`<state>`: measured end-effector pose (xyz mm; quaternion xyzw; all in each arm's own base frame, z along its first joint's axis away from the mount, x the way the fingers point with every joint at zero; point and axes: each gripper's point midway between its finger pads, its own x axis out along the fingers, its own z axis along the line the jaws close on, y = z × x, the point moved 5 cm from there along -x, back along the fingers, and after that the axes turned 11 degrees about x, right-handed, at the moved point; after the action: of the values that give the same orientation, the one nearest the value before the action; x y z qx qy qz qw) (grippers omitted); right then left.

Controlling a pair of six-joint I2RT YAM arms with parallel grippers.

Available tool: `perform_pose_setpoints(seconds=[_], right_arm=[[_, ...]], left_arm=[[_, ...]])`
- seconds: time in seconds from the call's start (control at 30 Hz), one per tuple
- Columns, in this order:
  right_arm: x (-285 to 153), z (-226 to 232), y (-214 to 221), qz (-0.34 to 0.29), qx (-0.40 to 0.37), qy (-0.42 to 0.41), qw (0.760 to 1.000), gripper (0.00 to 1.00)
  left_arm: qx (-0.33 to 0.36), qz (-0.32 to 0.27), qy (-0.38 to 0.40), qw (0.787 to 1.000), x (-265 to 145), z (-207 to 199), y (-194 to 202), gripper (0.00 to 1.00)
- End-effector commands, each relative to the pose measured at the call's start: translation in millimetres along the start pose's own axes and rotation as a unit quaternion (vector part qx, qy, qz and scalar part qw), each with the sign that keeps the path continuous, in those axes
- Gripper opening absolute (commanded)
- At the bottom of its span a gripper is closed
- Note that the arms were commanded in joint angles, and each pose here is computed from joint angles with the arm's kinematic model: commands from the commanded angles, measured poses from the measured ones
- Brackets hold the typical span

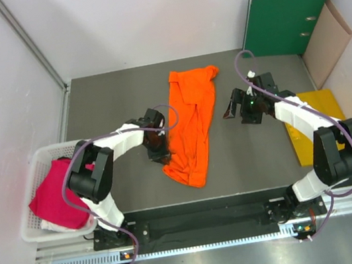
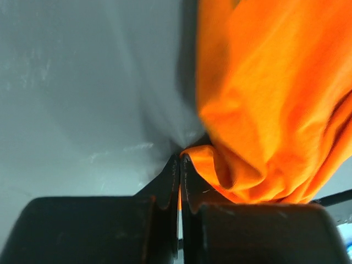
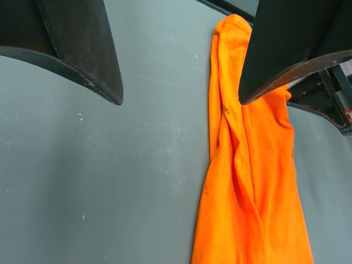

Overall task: Fold and stack the t-shirts
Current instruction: Rotate the tshirt 90 degrees

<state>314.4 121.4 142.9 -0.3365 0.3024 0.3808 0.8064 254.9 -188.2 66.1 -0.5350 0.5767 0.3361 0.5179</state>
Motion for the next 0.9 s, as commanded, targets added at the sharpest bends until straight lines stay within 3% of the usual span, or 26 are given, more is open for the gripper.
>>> perform_pose_setpoints(seconds=[0.0,0.3,0.7,0.77,0.8,0.83,0.87], right_arm=[[-3,11,-7,-0.011,-0.008,-0.016,1.0,0.85],[37,9,-18,0.009,-0.006,-0.012,1.0,0.85],[59,19,-32,0.035,-0.016,-0.019,0.999,0.85],[58,16,-30,0.039,-0.02,-0.014,0.999,0.85],[58,15,-29,0.04,-0.02,-0.013,0.999,0.85],[58,14,-28,0.042,-0.023,-0.011,0.999,0.85],[57,13,-27,0.044,-0.023,-0.011,0.999,0.85]], left_arm=[[-0.015,0.038,0.002,0.999,-14,6,31,0.0],[-0.025,0.107,0.049,0.993,-54,-4,71,0.0],[-0.043,0.196,0.104,0.974,-33,-11,95,0.0],[-0.04,0.201,0.088,0.975,-38,-7,99,0.26],[-0.033,0.187,0.083,0.978,-45,-7,97,0.46],[-0.029,0.175,0.056,0.983,-49,-2,95,0.79],[-0.028,0.173,0.041,0.984,-58,0,96,0.93]])
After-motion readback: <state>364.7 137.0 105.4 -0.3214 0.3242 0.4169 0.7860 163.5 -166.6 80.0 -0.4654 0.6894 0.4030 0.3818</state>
